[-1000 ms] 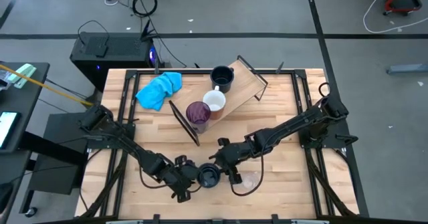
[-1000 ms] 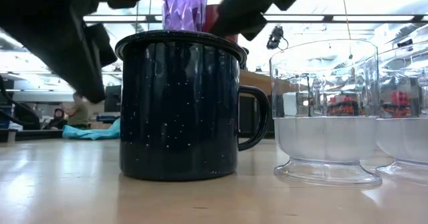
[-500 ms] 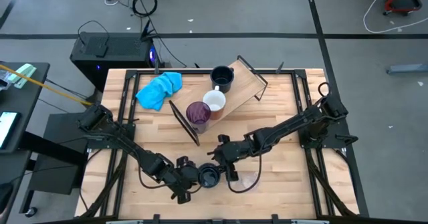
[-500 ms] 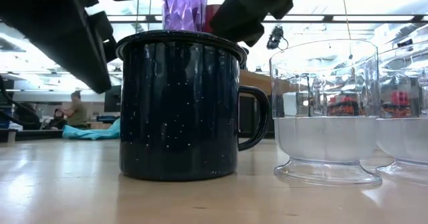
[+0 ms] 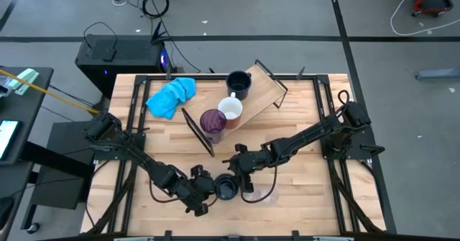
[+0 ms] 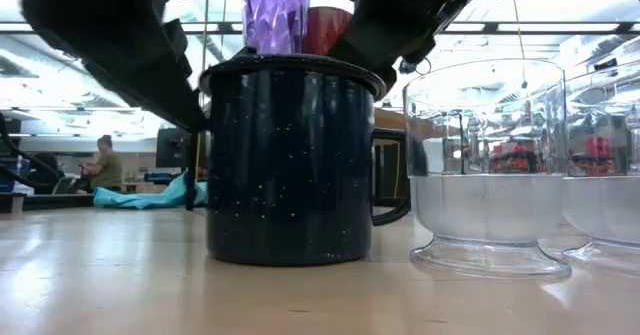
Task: Stack small to large cups/mugs on shelf
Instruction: Put the dark blue mug on the shelf
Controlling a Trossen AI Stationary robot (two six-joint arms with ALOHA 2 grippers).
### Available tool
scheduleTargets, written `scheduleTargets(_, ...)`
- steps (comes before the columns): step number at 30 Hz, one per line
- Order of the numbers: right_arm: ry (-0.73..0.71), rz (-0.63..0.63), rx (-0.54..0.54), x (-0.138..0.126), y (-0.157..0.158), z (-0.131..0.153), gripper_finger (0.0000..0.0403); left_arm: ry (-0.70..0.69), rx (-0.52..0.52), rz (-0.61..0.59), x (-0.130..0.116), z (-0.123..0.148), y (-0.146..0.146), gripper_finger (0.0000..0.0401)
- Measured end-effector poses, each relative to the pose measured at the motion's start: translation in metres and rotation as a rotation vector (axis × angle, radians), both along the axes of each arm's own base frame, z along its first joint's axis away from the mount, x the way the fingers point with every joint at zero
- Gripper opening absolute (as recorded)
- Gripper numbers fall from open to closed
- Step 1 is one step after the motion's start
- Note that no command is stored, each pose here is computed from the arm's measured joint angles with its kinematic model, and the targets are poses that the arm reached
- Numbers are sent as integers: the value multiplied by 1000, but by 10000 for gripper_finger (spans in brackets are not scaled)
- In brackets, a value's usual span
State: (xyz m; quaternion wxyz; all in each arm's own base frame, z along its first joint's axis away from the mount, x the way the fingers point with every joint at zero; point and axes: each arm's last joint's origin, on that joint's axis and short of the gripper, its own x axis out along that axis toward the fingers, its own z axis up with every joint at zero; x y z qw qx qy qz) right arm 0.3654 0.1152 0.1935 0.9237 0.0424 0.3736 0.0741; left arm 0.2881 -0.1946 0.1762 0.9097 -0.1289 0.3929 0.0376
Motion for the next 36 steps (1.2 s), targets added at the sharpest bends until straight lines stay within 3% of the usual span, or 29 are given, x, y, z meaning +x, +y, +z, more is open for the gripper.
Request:
scheduleTargets(6, 48, 8, 82, 1, -12, 0, 179, -13, 26, -4, 0, 0, 0, 55)
scheduleTargets(23, 77, 15, 54, 3, -5, -13, 176, -52, 35, 20, 2, 2, 0, 56)
scheduleTargets(28, 72, 39, 32, 2, -5, -13, 146, -58, 35, 17, 3, 3, 0, 55)
scheduleTargets(36, 83, 62, -11, 2, -11, -14, 65, -74, 71, 10, 3, 3, 0, 59)
